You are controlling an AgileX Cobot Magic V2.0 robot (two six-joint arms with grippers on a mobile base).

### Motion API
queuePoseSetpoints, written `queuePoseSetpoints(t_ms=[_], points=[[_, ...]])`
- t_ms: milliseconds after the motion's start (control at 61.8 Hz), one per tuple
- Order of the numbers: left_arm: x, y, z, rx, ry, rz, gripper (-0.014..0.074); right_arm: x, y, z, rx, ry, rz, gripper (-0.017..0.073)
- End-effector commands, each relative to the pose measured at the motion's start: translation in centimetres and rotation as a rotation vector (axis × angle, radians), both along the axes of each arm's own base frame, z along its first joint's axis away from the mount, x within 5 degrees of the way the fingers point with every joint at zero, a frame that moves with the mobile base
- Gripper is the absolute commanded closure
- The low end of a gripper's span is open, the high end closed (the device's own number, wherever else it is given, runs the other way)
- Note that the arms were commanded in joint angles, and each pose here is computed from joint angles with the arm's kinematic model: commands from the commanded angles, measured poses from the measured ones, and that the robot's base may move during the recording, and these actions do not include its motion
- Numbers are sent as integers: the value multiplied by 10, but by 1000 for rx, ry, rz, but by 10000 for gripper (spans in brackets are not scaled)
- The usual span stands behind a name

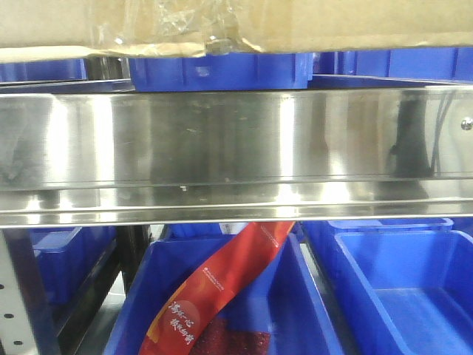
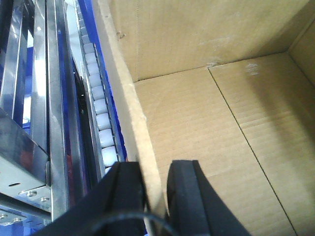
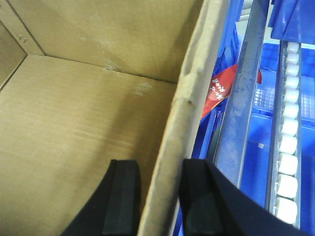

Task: Grab carton from right shelf to conveyor
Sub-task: 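Lift the clamped carton off the shelf with both grippers, then hold the carton with both grippers while the base turns away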

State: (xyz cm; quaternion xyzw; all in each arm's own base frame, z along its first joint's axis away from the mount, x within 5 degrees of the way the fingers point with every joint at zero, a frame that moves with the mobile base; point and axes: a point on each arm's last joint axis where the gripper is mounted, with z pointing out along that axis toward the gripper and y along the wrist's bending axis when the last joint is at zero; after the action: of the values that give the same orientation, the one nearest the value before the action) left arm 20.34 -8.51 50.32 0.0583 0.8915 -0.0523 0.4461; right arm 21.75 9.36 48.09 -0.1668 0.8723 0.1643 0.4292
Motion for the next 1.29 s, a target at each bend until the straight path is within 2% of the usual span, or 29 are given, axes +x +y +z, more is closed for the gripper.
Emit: queuePoseSetpoints(t_ms=[0,1278], points=[[-6,2,7,-2,-47,-18,614,-2,-3,8,-2,-77,-2,626],[-6,2,7,-2,-47,-18,614,-2,-3,8,-3,-77,-2,626]])
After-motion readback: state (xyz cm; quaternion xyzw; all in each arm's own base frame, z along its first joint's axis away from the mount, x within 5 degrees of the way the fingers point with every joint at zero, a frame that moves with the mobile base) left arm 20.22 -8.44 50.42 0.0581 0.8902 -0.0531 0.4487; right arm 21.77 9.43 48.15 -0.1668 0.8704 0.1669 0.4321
